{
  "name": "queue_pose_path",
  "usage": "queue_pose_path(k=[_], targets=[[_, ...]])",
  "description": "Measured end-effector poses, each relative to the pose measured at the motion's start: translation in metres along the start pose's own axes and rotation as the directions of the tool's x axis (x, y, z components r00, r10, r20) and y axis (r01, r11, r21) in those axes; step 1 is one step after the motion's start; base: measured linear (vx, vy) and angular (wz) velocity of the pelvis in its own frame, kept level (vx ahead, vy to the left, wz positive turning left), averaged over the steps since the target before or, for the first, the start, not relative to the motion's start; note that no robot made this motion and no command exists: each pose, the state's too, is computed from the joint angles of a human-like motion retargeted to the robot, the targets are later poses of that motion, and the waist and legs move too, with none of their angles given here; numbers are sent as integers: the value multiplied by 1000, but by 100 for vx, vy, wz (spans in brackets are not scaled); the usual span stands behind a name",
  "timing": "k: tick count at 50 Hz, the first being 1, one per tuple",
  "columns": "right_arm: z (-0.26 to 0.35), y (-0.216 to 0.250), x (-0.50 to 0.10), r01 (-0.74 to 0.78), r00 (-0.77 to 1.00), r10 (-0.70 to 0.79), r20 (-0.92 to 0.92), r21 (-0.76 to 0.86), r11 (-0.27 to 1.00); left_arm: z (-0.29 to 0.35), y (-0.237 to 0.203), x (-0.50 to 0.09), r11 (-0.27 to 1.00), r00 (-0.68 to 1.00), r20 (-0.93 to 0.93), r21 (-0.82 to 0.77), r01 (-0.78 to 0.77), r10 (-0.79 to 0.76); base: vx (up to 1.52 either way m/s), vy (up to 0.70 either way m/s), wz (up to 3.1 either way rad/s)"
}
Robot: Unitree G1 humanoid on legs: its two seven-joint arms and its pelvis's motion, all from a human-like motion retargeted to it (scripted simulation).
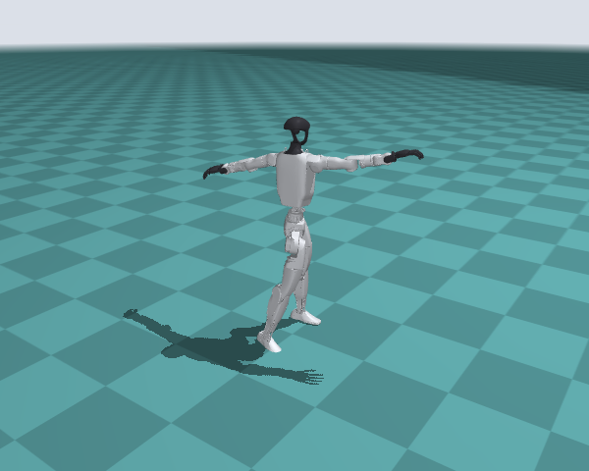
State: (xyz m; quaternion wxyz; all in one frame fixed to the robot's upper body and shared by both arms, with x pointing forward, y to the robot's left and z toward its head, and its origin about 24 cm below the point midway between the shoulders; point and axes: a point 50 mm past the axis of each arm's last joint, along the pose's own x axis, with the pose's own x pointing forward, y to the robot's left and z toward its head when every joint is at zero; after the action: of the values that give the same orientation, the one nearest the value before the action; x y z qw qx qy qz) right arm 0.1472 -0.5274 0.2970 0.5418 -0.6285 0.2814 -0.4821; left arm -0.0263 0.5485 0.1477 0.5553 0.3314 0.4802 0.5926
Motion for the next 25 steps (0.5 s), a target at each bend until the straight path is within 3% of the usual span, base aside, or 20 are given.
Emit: queue_pose_path(k=[10, 25], targets=[[86, -12, 3, 6, 990, -14, 139, 52, 999, -109, -3, -7, 995, 959, -272, -77, 63, -81, -2, 3, 85], [174, -28, -14, 10, 940, -43, 338, 97, 995, -97, -25, -7, 981, 965, -213, -148, 123, -153, 0, 2, 12]])
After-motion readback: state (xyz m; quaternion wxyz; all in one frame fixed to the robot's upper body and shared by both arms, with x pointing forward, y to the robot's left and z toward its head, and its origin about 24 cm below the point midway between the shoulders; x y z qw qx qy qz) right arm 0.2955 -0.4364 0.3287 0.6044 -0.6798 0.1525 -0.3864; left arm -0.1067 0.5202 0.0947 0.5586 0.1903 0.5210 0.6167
